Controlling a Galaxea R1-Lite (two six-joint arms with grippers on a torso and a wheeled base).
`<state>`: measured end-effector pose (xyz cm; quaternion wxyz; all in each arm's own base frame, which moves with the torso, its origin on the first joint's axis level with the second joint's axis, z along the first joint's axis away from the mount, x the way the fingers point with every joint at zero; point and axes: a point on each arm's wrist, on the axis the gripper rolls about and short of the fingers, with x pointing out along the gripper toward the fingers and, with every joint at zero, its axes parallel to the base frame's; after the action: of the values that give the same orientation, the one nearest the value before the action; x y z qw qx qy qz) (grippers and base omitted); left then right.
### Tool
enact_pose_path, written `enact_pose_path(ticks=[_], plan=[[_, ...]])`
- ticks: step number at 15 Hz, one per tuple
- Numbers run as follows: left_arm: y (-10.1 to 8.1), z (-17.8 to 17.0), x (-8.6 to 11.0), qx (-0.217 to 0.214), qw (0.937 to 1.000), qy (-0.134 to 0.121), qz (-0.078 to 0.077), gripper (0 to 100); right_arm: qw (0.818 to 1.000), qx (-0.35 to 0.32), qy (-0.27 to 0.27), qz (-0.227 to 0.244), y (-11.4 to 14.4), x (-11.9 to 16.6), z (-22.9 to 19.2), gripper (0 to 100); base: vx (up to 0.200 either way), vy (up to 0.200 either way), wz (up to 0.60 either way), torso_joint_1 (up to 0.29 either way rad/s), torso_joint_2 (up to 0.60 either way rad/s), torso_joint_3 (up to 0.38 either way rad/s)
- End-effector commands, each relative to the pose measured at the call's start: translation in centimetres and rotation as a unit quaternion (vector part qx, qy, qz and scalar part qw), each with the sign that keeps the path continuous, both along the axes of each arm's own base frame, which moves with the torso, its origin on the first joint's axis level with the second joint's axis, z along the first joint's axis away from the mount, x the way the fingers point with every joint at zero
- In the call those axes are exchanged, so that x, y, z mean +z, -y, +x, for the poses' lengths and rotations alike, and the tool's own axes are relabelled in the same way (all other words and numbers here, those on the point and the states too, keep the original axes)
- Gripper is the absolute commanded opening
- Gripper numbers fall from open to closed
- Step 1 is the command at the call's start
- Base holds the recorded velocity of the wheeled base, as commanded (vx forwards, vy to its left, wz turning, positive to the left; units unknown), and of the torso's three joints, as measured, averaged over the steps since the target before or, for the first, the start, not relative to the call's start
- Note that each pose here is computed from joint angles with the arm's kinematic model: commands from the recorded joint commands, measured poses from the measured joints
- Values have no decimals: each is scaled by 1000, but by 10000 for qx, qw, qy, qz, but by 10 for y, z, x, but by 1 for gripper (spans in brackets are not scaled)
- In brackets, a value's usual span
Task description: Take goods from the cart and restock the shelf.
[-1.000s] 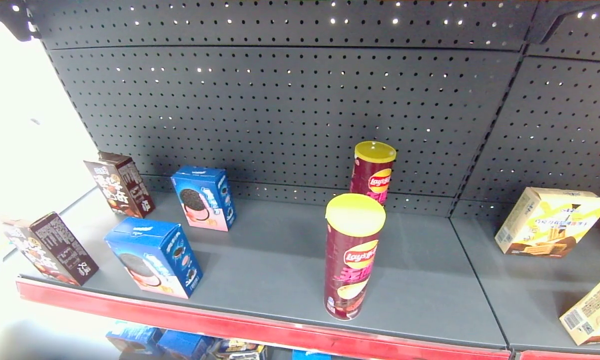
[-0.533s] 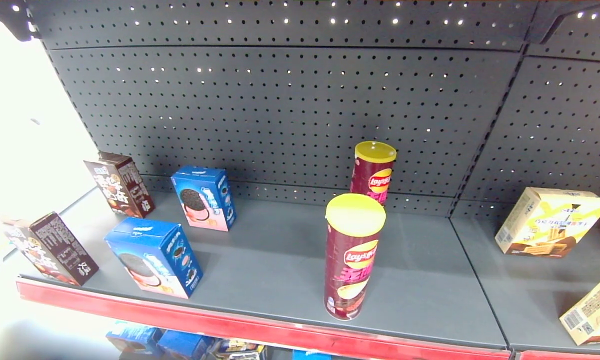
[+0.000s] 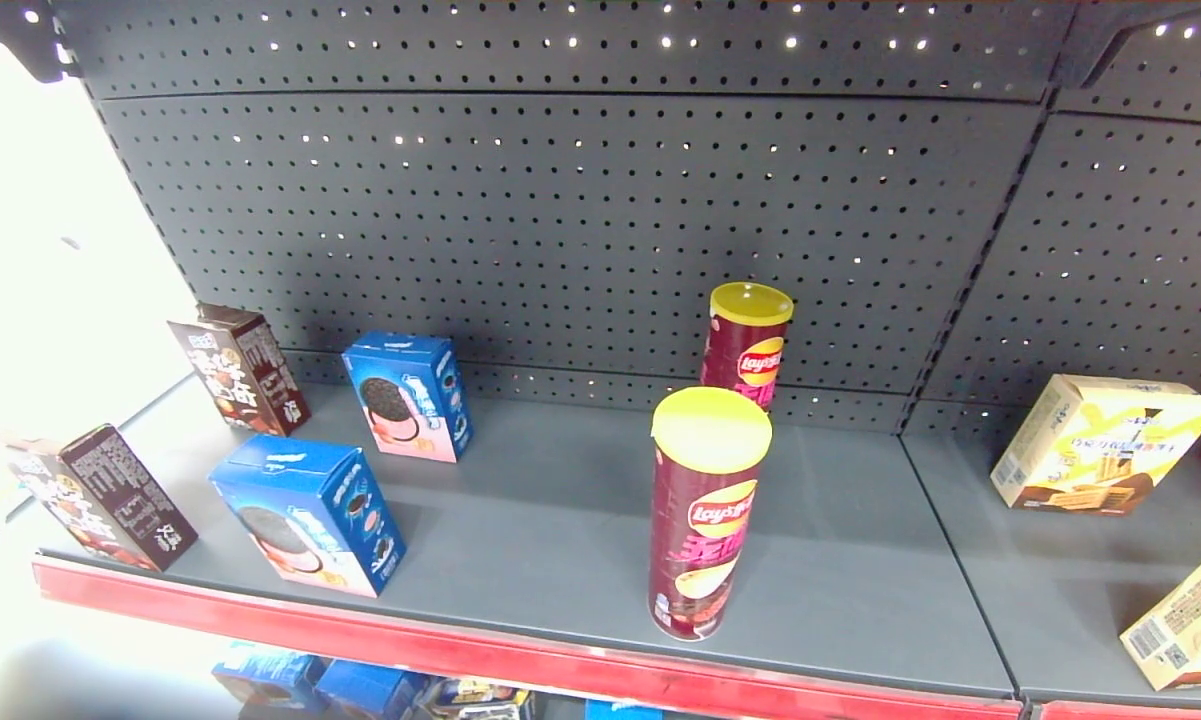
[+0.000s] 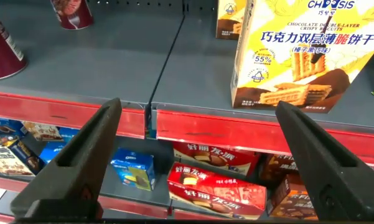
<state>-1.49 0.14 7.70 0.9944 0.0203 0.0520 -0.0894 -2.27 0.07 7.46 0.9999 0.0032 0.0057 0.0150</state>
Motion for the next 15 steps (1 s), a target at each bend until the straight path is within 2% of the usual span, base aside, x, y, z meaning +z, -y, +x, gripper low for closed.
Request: enact_pose_path(ticks=[1,2,3,4,6,7,8,9,11,15], plan=[[0,1,0,-64,9999,-91,17,100,10000,3,-13,0,0,0,0,100,0,0,0,0,0,0],[0,2,1,-248,9996,-79,75,100,10000,3,-20,0,0,0,0,100,0,0,0,0,0,0],[-1,2,2,-628,9975,4,312,100,10000,3,-13,0,0,0,0,100,0,0,0,0,0,0],[0,5,3,-931,9942,-171,513,100,10000,3,-13,0,0,0,0,100,0,0,0,0,0,0],[0,6,3,-866,9948,-237,482,100,10000,3,-13,0,0,0,0,100,0,0,0,0,0,0],[0,7,4,-642,9964,-324,456,100,10000,3,-20,0,0,0,0,100,0,0,0,0,0,0],[2,10,4,-463,9962,-580,462,100,10000,3,-13,0,0,0,0,100,0,0,0,0,0,0],[2,13,3,-511,9950,-726,466,100,10000,3,-20,0,0,0,0,100,0,0,0,0,0,0],[2,12,3,-1278,9885,-710,396,100,10000,3,-20,0,0,0,0,100,0,0,0,0,0,0],[1,14,4,-1596,9842,-697,330,100,10000,3,-20,0,0,0,0,100,0,0,0,0,0,0]])
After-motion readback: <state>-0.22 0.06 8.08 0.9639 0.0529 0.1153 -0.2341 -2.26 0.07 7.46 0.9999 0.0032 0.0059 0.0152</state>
